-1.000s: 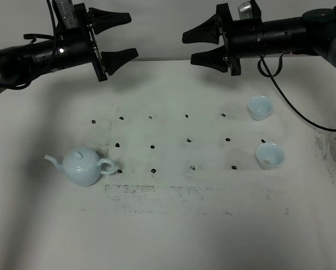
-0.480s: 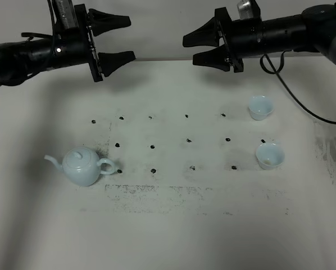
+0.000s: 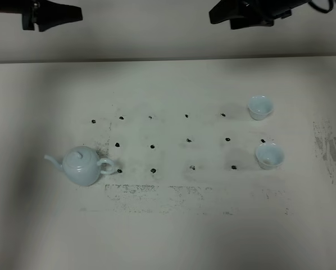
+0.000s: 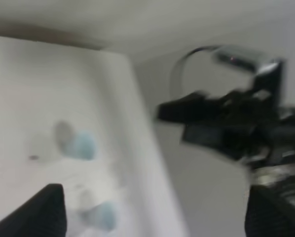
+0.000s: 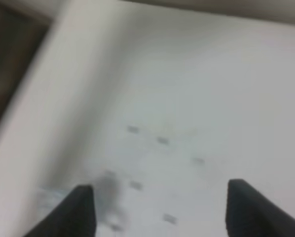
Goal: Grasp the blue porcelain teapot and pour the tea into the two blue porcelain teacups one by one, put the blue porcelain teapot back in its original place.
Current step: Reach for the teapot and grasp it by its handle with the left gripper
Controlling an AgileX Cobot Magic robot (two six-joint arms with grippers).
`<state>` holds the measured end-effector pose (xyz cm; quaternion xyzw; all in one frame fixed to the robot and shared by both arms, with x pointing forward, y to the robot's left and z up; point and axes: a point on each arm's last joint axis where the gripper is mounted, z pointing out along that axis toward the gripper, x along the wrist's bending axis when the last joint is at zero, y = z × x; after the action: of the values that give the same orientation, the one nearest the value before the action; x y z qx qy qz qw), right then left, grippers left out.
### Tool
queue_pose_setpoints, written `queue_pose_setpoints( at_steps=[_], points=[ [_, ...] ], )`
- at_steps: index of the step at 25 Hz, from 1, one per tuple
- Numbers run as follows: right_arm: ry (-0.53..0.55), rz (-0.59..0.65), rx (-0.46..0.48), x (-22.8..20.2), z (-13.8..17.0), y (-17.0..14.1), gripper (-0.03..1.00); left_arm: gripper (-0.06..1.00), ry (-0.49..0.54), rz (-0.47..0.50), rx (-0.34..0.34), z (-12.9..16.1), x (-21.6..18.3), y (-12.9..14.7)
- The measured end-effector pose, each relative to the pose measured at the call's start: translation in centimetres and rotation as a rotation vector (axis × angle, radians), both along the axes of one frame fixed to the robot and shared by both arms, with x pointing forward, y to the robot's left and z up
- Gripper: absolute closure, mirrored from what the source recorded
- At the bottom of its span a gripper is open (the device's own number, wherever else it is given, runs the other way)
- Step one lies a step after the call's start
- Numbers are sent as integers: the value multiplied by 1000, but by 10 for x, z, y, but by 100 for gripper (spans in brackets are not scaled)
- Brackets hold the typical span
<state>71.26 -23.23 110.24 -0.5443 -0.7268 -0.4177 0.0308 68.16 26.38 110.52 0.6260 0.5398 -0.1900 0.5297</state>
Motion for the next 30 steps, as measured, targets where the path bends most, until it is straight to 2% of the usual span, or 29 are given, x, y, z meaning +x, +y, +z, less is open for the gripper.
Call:
queue_pose_setpoints(
  at_steps=[2,4,9,12,17,22,26,30],
  points=[
    [-42,-46,-107,-13,24,-9,39,20,-33,1,98,16,-12,2],
    [-89,-90,-176,-28,50,-15,39,21,-51,11,181,28,-23,3],
    [-194,-209,-321,-81,109,-29,39,21,-29,53,298,31,-29,10],
    [-196,-247,-407,-121,121,-38,39,21,-21,63,349,28,-29,13],
    [-139,-339,-543,-190,115,-55,39,21,-38,95,390,26,-26,17],
    [-113,-388,-548,-272,99,-60,39,21,-56,128,443,24,-23,21],
    [-203,-423,-520,-336,84,-62,39,21,-61,147,467,20,-19,24],
    [-317,-461,-480,-395,57,-63,39,21,-12,133,466,0,-9,24]
  ],
)
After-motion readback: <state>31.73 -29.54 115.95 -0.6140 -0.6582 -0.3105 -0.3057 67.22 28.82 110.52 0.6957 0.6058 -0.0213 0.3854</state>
